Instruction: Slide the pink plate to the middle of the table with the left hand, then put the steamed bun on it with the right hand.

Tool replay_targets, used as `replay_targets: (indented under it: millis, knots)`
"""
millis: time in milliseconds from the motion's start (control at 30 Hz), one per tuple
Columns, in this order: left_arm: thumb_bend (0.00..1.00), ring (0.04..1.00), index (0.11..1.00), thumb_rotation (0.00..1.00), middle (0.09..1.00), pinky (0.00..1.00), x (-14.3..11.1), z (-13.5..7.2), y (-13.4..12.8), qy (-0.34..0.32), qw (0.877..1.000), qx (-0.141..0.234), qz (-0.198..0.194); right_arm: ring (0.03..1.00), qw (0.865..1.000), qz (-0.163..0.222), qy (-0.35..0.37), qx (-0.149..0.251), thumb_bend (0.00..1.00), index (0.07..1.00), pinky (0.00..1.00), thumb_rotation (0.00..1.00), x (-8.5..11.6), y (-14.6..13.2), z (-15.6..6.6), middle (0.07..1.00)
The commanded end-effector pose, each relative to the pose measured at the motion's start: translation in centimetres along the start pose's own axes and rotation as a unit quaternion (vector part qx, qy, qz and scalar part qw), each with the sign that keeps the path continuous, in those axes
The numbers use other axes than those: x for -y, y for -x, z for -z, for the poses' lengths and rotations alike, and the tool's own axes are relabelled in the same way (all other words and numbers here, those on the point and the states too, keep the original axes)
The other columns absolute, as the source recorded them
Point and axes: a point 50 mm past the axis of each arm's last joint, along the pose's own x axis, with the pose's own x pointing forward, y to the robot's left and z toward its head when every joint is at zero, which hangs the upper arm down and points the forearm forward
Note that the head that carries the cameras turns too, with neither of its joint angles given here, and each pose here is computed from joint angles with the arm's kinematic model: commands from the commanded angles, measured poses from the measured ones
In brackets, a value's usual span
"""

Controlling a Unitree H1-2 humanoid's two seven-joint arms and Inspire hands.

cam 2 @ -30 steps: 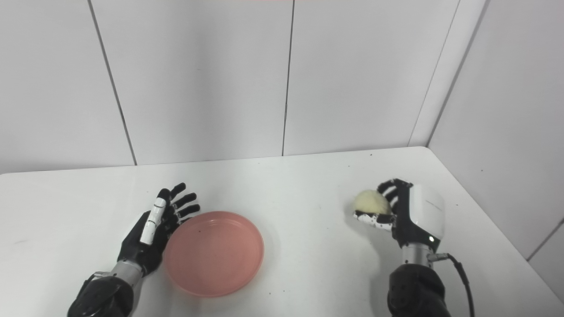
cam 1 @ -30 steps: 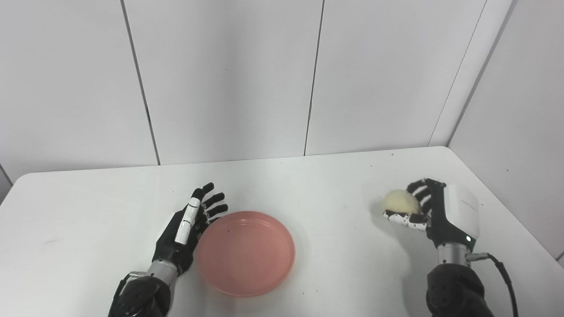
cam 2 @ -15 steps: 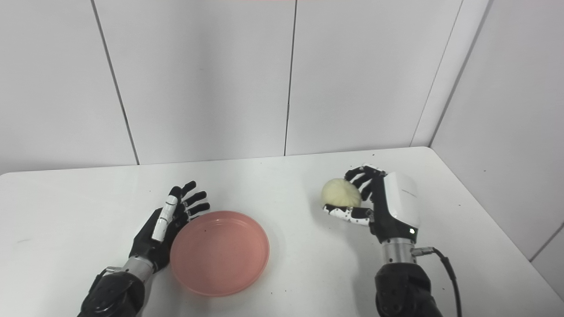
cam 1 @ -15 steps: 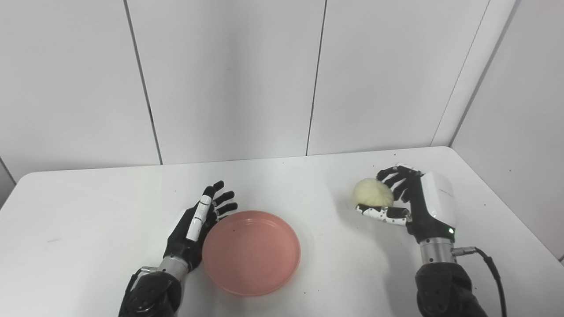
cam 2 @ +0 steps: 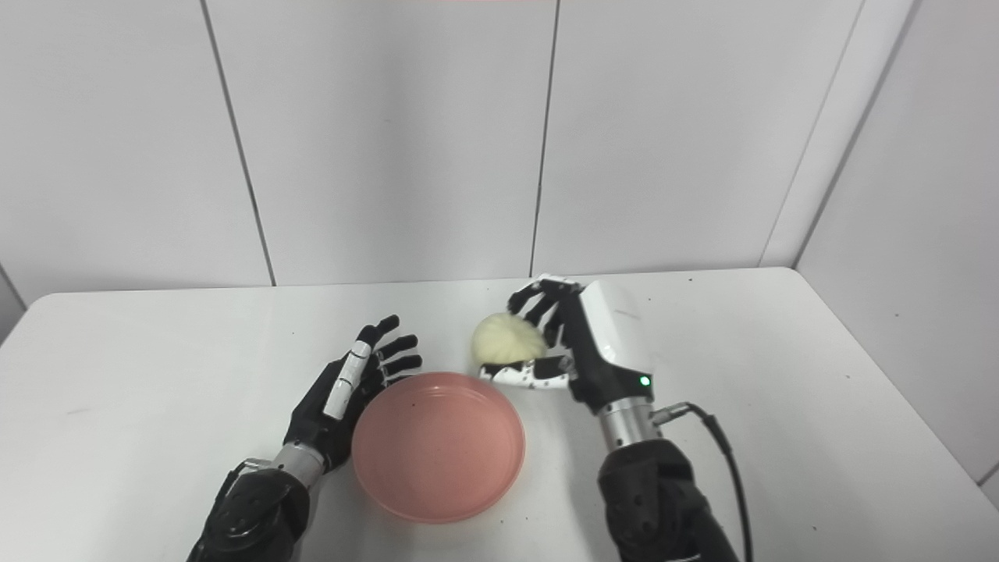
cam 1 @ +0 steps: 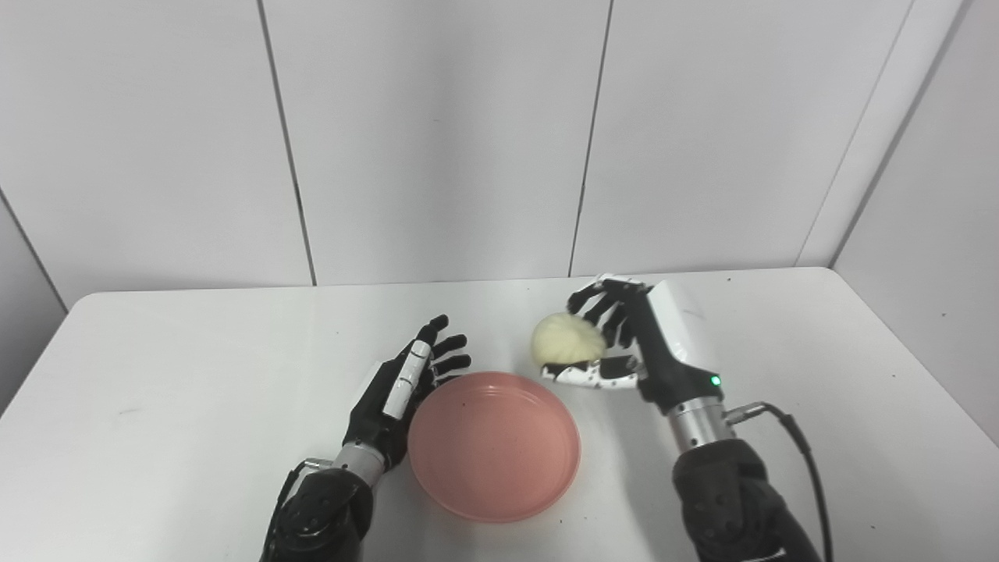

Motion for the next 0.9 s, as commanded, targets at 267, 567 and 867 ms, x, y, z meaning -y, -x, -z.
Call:
replay_targets:
  millis: [267,567,867]
  knots:
    - [0.74,0.800,0.893,0.90,0.840,0.76,1.5,1.8,0.2,-0.001,0.999,-0.036,0.015,0.310,0.998,-0.036,0.000,0.059,0.52,0.487,0.24,0.15,-3.0,-1.8,-1.7,0.421]
    - [0.74,0.808,0.893,0.90,0.851,0.75,1.7,1.6,0.1,-0.002,0.999,-0.035,0.020,0.280,0.995,-0.075,0.007,0.059,0.52,0.486,0.21,0.14,-5.6,-0.8,-0.4,0.399]
    - [0.73,0.812,0.897,0.89,0.848,0.74,1.7,1.5,0.3,0.002,0.999,-0.038,0.019,0.300,0.993,-0.102,0.022,0.049,0.52,0.488,0.22,0.15,-7.4,0.7,1.2,0.422]
